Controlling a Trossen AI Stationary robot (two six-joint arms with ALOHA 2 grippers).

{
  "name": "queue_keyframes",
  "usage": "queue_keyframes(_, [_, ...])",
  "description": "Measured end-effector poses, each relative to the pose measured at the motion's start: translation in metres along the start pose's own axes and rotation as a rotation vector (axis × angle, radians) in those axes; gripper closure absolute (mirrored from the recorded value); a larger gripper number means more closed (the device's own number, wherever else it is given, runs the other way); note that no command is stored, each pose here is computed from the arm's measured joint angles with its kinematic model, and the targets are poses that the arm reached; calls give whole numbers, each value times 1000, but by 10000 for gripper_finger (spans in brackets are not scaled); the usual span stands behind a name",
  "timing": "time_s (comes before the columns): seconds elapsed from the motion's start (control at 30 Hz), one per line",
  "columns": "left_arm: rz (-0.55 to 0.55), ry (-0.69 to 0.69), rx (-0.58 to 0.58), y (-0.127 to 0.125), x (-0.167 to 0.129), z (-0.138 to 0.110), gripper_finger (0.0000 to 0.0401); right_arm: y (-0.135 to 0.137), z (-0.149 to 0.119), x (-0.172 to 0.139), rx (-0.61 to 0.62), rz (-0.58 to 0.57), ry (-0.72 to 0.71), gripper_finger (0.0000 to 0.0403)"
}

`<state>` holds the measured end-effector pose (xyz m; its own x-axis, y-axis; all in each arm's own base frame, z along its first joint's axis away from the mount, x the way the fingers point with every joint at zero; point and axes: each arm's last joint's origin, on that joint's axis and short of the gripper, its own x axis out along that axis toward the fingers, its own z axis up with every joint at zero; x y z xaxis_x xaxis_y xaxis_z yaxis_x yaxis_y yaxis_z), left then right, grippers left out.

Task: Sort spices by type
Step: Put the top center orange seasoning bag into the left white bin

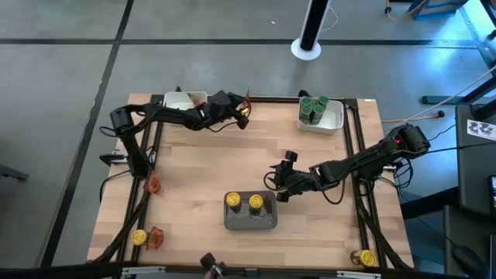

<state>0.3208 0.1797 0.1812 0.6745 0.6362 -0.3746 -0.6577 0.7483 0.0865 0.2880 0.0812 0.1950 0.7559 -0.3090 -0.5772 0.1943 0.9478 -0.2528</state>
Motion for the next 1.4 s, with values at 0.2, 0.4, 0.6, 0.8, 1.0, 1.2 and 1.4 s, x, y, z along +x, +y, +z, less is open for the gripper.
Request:
queue_keyframes(0.2, [102,4,-11,6,7,0,256,0,-2,0,-10,-2,16,208])
queue_keyframes(0.4, [91,3,-59,16,9,-1,256,0,-2,0,-11,-2,17,208])
queue_keyframes(0.6, [72,28,-85,21,20,-13,256,0,-2,0,-11,-3,16,208])
queue_keyframes(0.8, [84,30,-92,24,34,-21,256,0,-1,0,-12,-3,12,208])
queue_keyframes(1.0, [83,40,-68,21,51,-20,256,0,-1,0,-31,-4,11,208])
queue_keyframes(1.2, [94,50,-95,26,59,-14,256,0,-1,0,-32,-4,12,208])
queue_keyframes(1.4, [101,157,-117,39,63,-17,256,0,-1,0,-32,-5,12,208])
